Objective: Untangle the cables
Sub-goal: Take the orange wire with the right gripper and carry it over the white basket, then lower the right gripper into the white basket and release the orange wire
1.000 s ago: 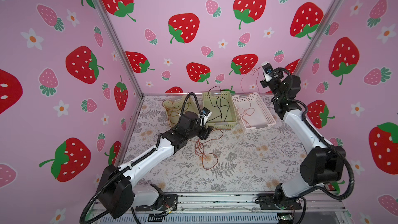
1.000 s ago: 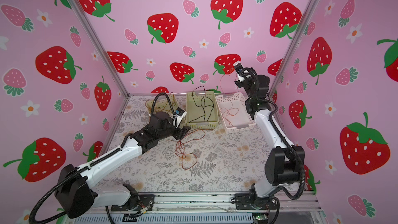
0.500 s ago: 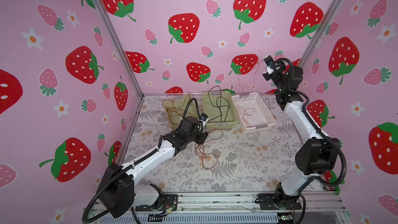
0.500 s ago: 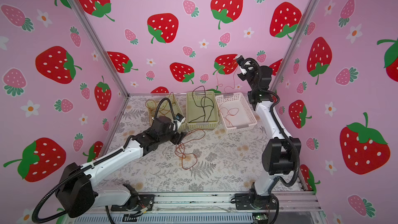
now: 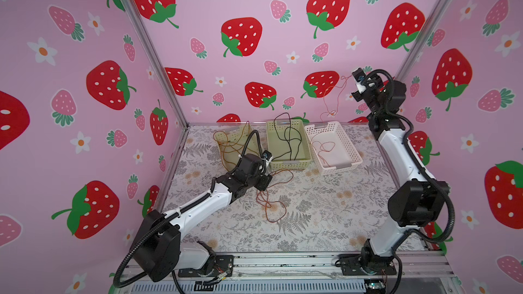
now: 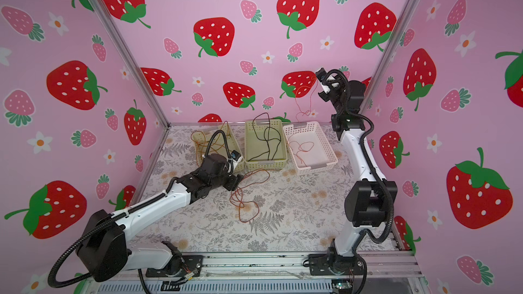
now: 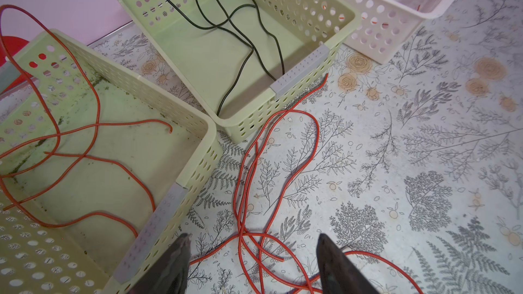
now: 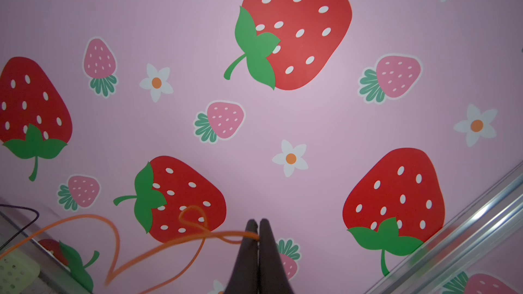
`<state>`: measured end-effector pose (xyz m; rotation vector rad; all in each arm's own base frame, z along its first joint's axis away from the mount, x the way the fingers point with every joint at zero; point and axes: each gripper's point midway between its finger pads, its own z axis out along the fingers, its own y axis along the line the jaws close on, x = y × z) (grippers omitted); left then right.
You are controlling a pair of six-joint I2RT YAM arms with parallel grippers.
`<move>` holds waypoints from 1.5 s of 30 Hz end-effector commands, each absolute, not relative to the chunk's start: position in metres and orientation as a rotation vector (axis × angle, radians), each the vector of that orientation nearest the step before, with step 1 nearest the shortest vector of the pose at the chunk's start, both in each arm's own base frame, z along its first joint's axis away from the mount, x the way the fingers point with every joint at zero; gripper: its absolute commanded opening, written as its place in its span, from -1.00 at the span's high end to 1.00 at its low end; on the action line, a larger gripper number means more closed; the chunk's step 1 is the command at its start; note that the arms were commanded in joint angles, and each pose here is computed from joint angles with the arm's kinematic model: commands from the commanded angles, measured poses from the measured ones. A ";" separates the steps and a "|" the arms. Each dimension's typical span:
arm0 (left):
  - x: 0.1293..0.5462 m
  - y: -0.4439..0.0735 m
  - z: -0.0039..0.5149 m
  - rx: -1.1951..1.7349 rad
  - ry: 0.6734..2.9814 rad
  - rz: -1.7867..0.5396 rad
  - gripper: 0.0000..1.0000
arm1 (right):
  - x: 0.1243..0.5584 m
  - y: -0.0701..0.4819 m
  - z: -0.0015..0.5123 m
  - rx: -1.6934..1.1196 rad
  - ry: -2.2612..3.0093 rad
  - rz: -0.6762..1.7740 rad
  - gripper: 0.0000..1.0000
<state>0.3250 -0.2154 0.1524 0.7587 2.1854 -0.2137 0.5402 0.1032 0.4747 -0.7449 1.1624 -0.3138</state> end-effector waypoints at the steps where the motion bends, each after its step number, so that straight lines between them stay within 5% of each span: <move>1: 0.321 -0.206 0.140 0.747 2.235 -0.176 -0.44 | 0.543 0.094 0.430 -0.774 1.259 -0.334 1.00; 11: 0.319 -0.204 0.136 0.755 2.263 -0.165 -0.44 | 0.533 0.089 0.254 -0.743 1.606 -0.138 0.98; 17: 0.316 -0.204 0.120 0.783 2.329 -0.154 -0.45 | 0.526 0.079 0.221 -0.696 1.734 -0.129 -0.15; 21: 0.316 -0.205 0.111 0.788 2.365 -0.154 -0.45 | 0.527 0.041 0.226 -0.514 1.856 -0.292 -0.54; 25: 0.317 -0.210 0.108 0.786 2.371 -0.185 -0.46 | 0.515 0.048 0.213 -0.562 1.920 -0.254 -0.69; 31: 0.319 -0.216 0.102 0.809 2.396 -0.201 -0.46 | 0.495 0.134 0.179 -0.920 1.803 0.084 -0.59; 45: 0.320 -0.199 0.121 0.647 2.412 -0.227 -0.46 | 0.524 0.161 0.091 -1.064 1.948 0.161 -0.31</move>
